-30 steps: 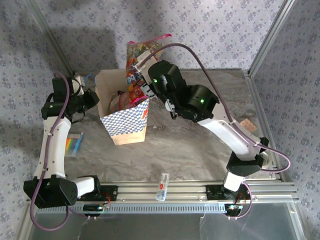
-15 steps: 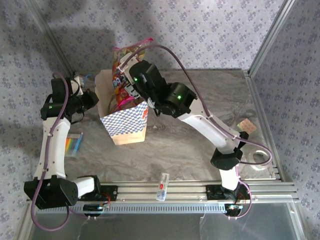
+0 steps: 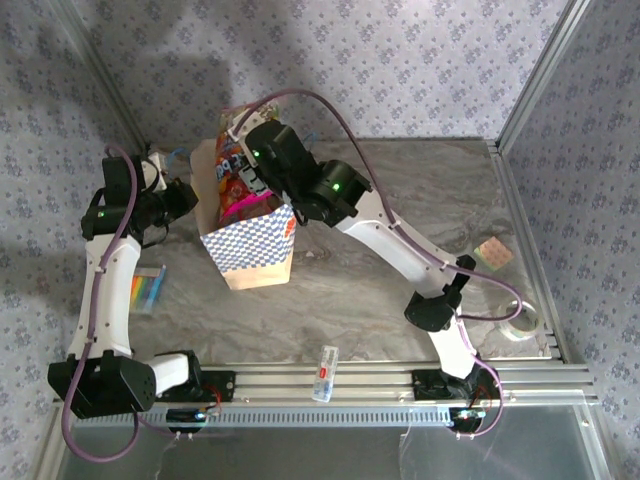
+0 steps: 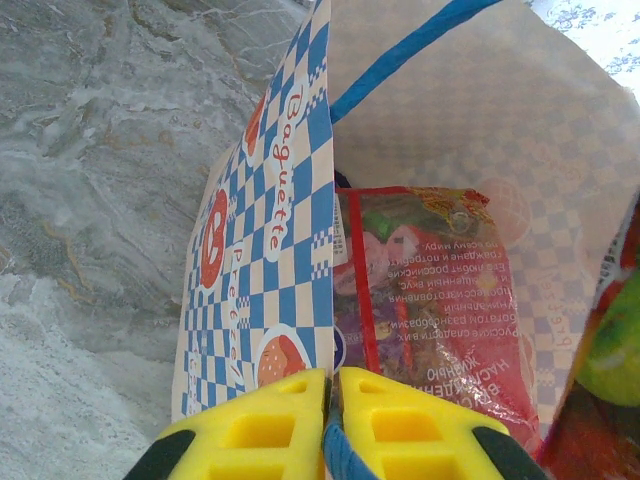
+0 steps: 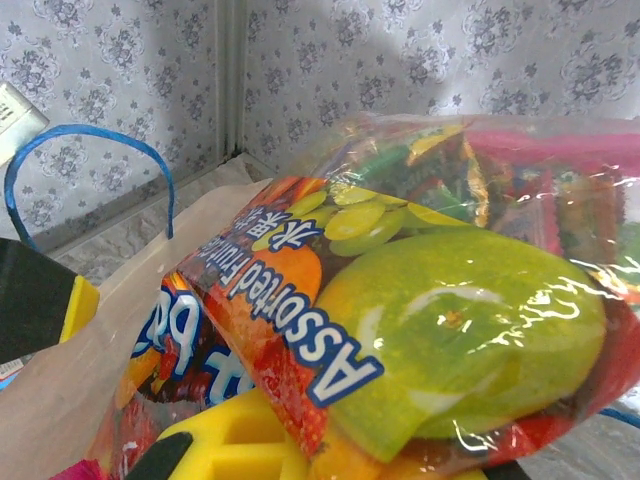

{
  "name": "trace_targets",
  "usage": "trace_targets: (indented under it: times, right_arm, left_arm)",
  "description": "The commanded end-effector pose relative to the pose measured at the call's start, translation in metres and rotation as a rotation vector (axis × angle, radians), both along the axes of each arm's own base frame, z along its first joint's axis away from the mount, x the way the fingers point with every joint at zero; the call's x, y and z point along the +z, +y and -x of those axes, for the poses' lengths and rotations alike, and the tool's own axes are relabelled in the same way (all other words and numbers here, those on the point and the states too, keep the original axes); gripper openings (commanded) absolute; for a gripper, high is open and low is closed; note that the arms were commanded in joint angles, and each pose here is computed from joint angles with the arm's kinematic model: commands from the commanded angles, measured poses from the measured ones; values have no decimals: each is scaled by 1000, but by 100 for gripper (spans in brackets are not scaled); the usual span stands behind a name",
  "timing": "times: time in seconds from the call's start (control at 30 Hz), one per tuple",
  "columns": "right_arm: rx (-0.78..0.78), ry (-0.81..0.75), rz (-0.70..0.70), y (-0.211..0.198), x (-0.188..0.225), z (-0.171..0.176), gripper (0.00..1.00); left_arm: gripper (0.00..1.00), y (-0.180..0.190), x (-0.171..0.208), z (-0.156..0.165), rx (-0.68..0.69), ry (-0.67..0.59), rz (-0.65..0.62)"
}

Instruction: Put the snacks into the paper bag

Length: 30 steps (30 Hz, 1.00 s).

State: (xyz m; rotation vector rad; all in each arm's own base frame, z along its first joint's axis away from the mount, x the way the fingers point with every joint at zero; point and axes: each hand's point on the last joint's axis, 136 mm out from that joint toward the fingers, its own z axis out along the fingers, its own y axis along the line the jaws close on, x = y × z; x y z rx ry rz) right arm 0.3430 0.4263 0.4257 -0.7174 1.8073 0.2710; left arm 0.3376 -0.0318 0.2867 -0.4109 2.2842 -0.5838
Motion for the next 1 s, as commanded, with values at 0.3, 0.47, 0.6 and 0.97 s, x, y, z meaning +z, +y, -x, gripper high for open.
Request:
trace_targets:
  times: [0.3,0.47,0.6,0.97]
  right_arm:
    - [86,-43,-258,15,56,-5,0]
    - [106,-25,-247,22,46,-7,0]
    - [131,-10,-244,27,41,-5,0]
    - [159,42,-235,37,22,-8,0]
  left_arm:
    - [11,-2,11,-3,-12,-45,25]
    - [11,-2,10,-3,-12,-43,25]
    - [11,-2,10,-3,-11,-42,27]
    - [11,-2,10,-4,-13,-41,30]
